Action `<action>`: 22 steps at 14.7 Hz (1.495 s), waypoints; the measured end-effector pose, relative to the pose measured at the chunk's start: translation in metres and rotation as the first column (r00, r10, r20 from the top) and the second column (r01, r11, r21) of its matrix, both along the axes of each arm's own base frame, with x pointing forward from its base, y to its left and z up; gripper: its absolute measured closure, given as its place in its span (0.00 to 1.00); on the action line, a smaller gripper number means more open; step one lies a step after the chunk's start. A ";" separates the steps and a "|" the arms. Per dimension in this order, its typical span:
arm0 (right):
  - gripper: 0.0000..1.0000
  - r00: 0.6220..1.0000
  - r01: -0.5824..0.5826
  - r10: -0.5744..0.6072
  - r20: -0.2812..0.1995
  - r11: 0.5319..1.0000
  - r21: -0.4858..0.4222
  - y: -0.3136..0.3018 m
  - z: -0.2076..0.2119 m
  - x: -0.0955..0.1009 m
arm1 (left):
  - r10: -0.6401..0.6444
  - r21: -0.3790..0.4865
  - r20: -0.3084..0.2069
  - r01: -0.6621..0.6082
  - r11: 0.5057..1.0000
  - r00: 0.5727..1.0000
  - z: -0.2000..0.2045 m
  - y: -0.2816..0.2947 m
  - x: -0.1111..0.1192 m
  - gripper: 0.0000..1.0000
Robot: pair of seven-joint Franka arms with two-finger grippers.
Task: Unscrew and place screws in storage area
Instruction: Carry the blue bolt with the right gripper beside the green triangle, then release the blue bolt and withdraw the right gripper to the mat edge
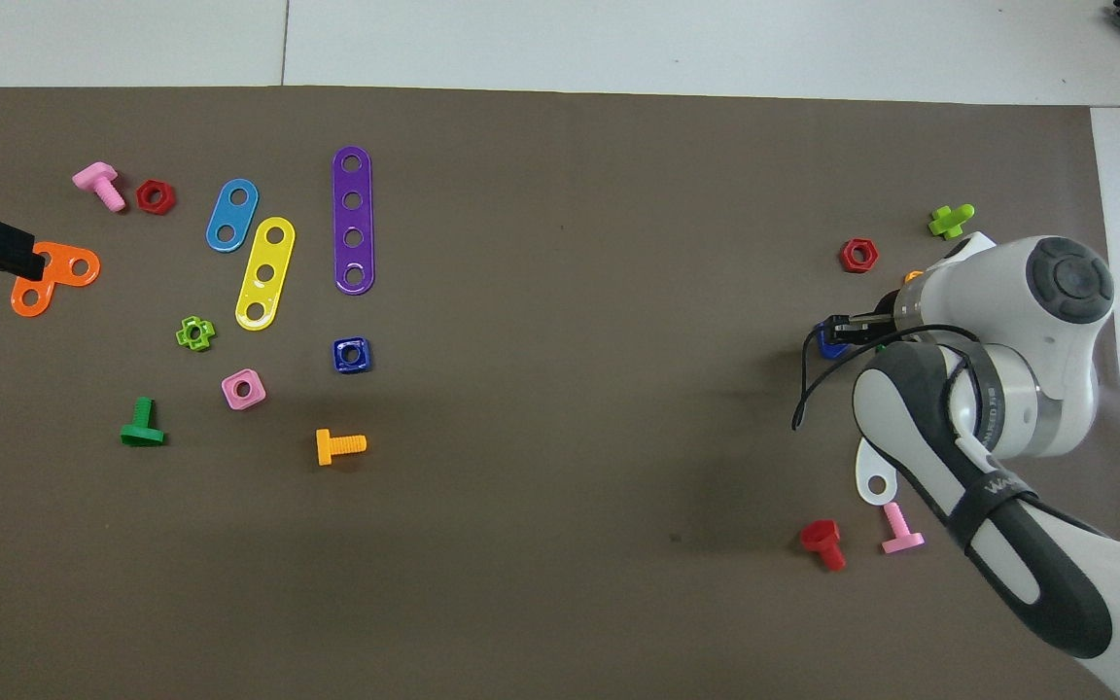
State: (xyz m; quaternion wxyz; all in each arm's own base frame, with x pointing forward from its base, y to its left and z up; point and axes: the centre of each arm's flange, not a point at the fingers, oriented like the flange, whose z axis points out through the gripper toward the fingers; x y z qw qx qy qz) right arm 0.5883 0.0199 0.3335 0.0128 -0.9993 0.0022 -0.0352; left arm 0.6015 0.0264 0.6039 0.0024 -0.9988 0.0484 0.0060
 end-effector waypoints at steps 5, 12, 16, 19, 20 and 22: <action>0.00 0.998 0.057 -0.057 0.030 0.998 0.010 -0.014 0.120 0.012 | 0.000 0.000 0.000 0.000 1.000 1.000 0.000 0.000 0.000 0.00; 0.00 0.992 0.101 -0.104 -0.075 0.994 -0.038 -0.051 0.284 -0.038 | 0.000 0.000 0.001 0.000 1.000 1.000 0.000 0.000 0.000 0.00; 0.00 0.989 0.111 -0.115 -0.096 0.993 -0.045 -0.056 0.320 -0.050 | 0.000 0.000 0.001 0.000 1.000 1.000 0.000 0.000 0.000 0.00; 0.00 0.985 0.104 -0.110 -0.131 0.993 -0.047 -0.053 0.302 -0.049 | 0.000 0.000 0.001 0.000 1.000 1.000 0.000 0.000 0.000 0.00; 0.00 0.985 0.103 -0.109 -0.137 0.994 -0.048 -0.053 0.299 -0.049 | 0.000 0.000 0.001 0.000 1.000 1.000 0.000 0.000 0.000 0.00; 0.00 0.984 0.101 -0.107 -0.139 0.994 -0.049 -0.052 0.298 -0.049 | 0.000 0.000 0.001 0.000 1.000 1.000 0.000 0.000 0.000 0.00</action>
